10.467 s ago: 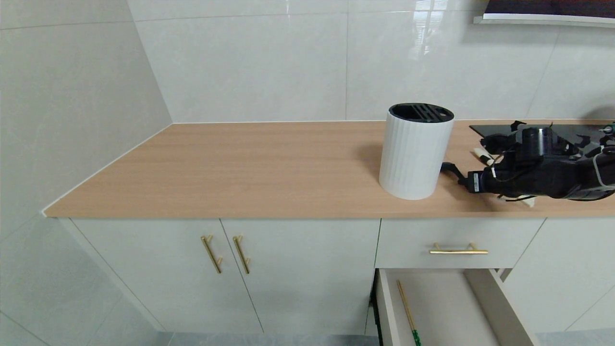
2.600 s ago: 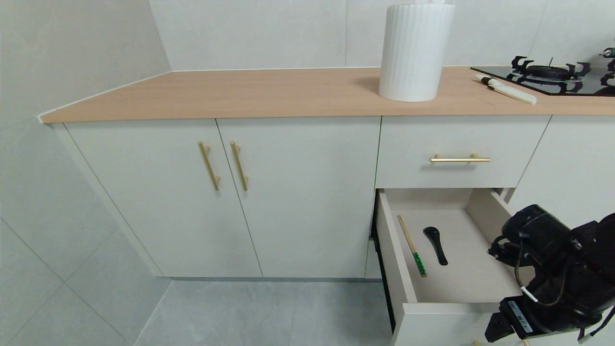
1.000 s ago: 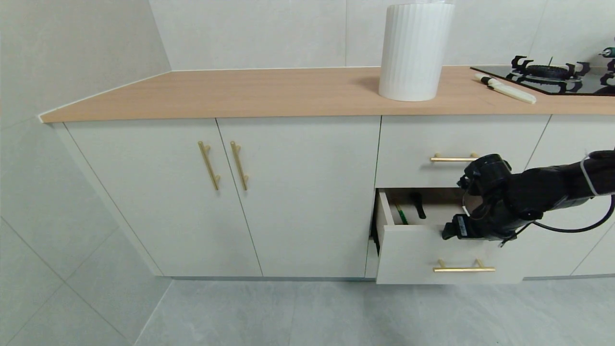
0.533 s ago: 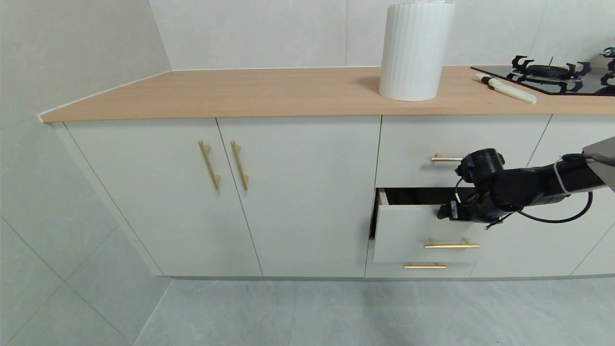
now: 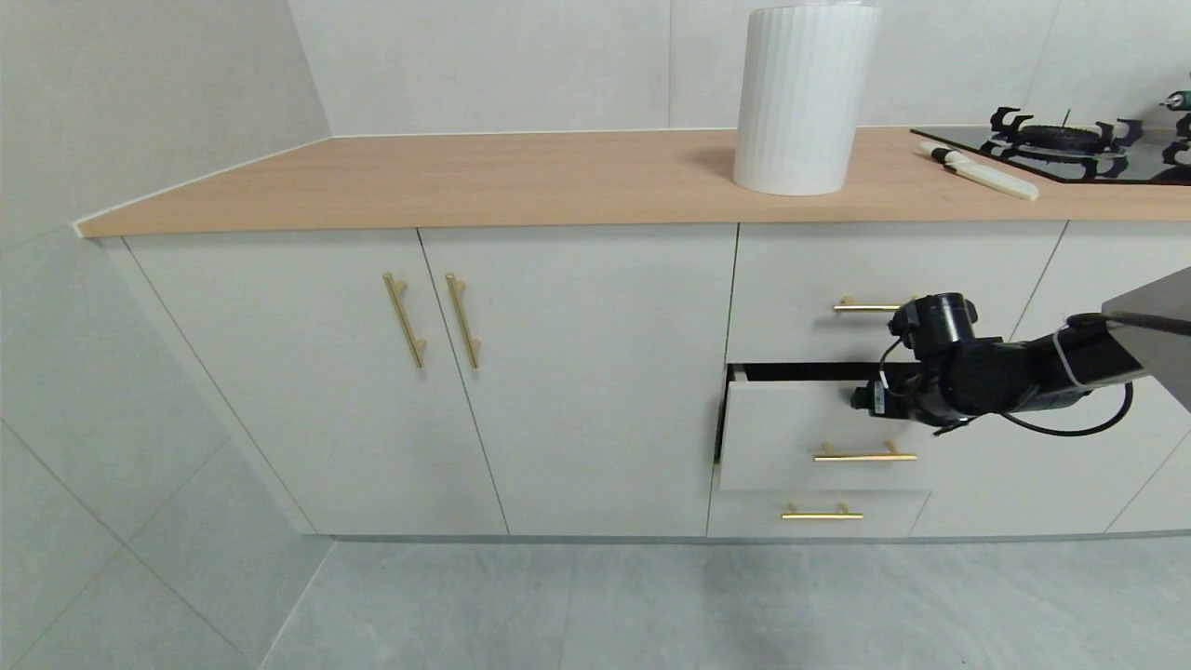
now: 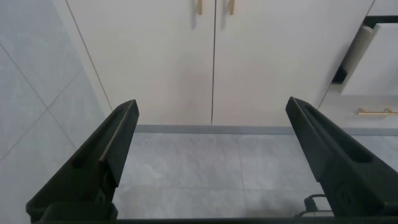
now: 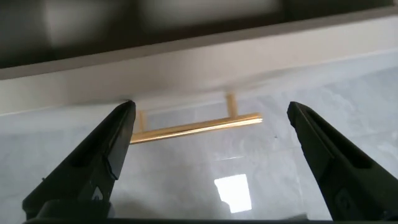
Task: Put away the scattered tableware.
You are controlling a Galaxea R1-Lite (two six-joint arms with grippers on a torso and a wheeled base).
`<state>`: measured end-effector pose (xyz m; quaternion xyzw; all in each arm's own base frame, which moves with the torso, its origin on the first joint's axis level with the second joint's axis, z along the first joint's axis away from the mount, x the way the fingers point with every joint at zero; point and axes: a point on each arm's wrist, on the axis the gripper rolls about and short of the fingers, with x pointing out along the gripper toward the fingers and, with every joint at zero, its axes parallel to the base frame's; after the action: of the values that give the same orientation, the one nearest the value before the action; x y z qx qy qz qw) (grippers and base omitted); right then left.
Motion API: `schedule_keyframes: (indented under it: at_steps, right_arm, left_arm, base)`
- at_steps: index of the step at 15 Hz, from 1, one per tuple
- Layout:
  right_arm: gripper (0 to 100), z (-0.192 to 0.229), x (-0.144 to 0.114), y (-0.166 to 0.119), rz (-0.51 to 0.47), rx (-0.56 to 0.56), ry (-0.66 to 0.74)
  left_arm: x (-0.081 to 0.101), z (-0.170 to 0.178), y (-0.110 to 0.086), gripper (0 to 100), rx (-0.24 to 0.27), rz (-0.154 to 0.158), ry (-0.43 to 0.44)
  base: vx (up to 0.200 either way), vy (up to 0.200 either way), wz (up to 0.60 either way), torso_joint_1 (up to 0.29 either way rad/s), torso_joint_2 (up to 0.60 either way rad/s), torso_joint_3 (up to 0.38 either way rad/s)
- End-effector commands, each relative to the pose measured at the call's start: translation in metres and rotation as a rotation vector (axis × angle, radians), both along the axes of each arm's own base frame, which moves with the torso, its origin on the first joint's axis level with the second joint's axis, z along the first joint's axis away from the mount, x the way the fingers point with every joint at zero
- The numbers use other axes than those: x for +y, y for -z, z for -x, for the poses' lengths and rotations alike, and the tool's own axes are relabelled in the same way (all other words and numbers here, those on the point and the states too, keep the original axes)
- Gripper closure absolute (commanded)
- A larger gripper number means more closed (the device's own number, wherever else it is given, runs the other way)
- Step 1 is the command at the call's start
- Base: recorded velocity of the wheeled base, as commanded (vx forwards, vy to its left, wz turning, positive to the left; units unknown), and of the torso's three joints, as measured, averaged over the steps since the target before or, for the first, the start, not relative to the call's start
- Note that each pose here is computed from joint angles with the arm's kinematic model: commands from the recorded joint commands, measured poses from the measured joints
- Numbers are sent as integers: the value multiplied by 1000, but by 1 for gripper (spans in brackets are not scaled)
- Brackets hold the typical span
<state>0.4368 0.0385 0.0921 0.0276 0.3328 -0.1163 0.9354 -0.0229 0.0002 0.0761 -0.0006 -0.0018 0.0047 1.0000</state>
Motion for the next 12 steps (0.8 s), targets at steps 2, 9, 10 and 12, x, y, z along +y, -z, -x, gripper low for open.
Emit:
schedule_keyframes:
  at_steps: [2,9,10,12]
  right_arm:
    - [0,-8,1,14,9,-30,25]
    - [0,-23,2,16,-5,-196,95]
    - [0,-25,2,17,-2,-218,104]
    - [0,-26,1,15,1,-239,114]
  left_arm:
    - [0,0,0,0,2,0,-1]
    - [0,0,0,0,1,0,0]
    - [0,0,0,0,2,0,0]
    - [0,0,0,0,1,0,-1]
  base:
    - [0,0,0,0,0,0]
    - [0,0,0,0,0,0]
    - [0,0,0,0,0,0]
    - [0,0,0,0,0,0]
